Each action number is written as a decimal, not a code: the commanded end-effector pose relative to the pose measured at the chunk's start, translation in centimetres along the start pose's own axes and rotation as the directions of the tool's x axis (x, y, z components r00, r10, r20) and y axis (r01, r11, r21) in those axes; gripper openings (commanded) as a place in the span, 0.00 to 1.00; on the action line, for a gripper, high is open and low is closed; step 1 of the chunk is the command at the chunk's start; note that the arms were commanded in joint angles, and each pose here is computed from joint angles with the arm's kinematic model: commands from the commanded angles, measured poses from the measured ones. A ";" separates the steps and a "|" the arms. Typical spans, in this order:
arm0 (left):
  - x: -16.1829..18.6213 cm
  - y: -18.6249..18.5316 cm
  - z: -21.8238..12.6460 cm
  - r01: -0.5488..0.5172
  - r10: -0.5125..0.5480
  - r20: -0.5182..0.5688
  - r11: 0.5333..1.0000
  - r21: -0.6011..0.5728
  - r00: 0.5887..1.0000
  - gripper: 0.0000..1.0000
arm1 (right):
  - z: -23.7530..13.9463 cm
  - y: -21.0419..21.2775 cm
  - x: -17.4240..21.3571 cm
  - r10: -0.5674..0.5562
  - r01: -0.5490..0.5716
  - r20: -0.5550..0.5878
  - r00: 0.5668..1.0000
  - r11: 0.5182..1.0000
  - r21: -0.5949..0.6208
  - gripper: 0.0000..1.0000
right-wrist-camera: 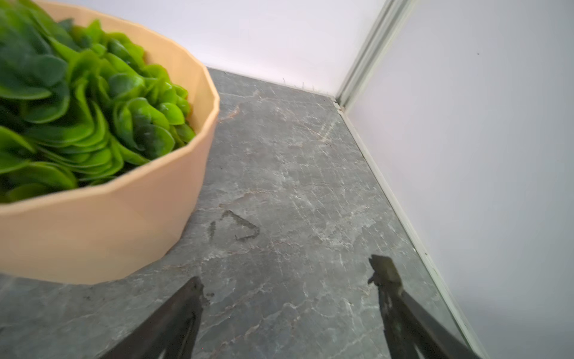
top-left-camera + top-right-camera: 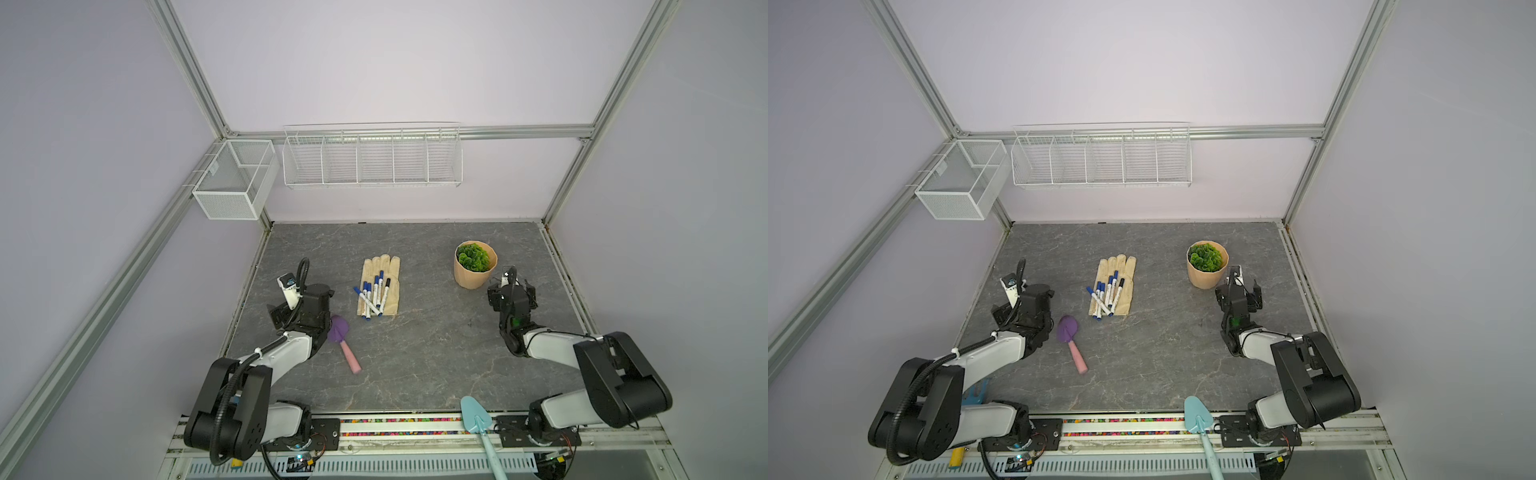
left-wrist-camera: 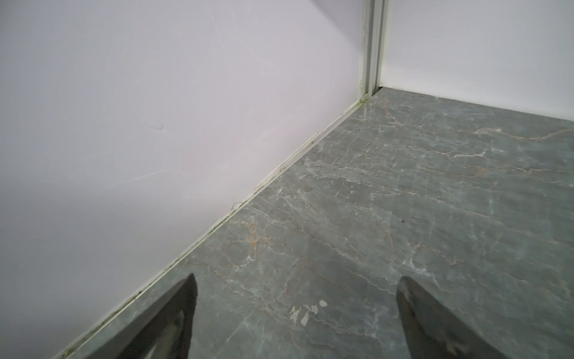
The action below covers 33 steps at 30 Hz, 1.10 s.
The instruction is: Insert the pens into the pen caps
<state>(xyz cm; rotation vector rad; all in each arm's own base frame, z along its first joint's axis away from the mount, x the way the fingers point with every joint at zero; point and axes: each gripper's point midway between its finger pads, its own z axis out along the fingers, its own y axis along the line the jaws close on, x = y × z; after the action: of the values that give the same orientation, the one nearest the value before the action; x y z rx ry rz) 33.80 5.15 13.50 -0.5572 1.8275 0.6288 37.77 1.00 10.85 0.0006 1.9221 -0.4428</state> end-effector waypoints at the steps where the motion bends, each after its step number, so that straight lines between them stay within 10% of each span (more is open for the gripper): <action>1: -2.7 -2.0 0.2 0.040 -0.053 0.133 0.994 0.100 0.990 0.99 | 0.3 -1.8 -0.9 0.079 -0.079 0.126 0.989 0.997 -0.004 0.89; 8: -2.1 -4.4 0.1 -0.010 -0.058 0.224 0.957 0.291 0.973 0.99 | 2.6 -0.2 0.9 0.184 -0.174 0.001 0.983 0.934 -0.313 0.88; 16: 0.4 -5.9 2.7 -0.017 -0.001 0.049 0.924 0.383 0.999 0.99 | 2.5 -0.4 0.9 0.183 -0.174 0.005 0.983 0.939 -0.297 0.88; 33: -0.2 -5.3 3.5 0.032 -0.070 0.079 0.913 0.407 0.994 0.99 | 2.6 -0.3 1.0 0.185 -0.180 -0.012 0.983 0.934 -0.310 0.88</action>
<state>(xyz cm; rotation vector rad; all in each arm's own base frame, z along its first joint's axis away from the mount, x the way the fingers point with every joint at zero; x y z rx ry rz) 39.48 3.49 11.50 -0.2867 1.8058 0.2394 39.17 -0.18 8.39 -0.0316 1.9554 -0.0242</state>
